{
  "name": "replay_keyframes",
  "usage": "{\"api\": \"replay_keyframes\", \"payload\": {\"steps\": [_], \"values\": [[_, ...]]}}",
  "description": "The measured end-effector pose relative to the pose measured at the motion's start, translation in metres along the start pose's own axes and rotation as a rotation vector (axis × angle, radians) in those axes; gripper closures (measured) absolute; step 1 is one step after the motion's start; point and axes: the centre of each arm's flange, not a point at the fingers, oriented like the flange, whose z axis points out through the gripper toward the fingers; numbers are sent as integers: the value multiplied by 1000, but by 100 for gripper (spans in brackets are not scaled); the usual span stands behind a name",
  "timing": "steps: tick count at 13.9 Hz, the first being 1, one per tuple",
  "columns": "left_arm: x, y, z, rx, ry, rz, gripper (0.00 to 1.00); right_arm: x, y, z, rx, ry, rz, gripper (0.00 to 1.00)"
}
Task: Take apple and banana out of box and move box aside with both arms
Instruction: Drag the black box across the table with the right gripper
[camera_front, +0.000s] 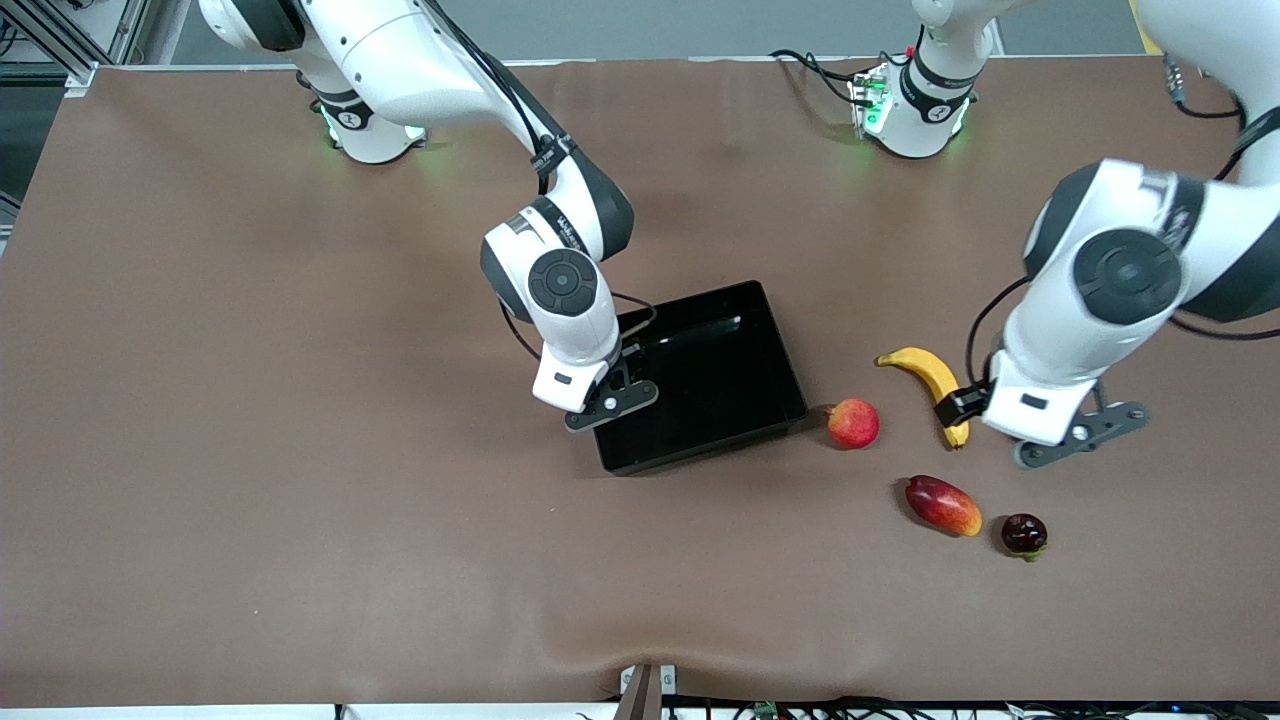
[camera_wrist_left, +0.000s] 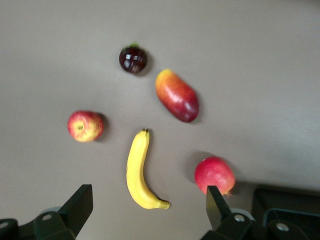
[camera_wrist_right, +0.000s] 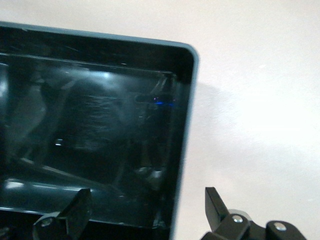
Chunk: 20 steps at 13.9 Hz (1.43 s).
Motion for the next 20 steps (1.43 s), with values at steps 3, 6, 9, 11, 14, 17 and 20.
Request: {"api": "replay_keyframes", "payload": {"steps": [3, 6, 9, 11, 14, 17, 20], "values": [[4, -18, -48, -13, 69, 15, 0, -3, 3, 12, -21, -16, -11, 0], [11, -39, -81, -63, 92, 25, 0, -7, 4, 26, -29, -36, -11, 19], [15, -50, -90, -109, 78, 16, 0, -7, 8, 30, -30, -35, 21, 52], [16, -58, -93, -131, 67, 25, 0, -4, 19, 29, -28, -32, 47, 75], [16, -69, -98, -112, 59, 90, 0, 5, 47, 14, -19, -23, 92, 94], [8, -85, -105, -124, 15, 138, 0, 10, 95, -26, 0, -21, 159, 94], [-9, -112, -117, -132, -3, 167, 0, 7, 206, -67, 3, -33, 178, 94]]}}
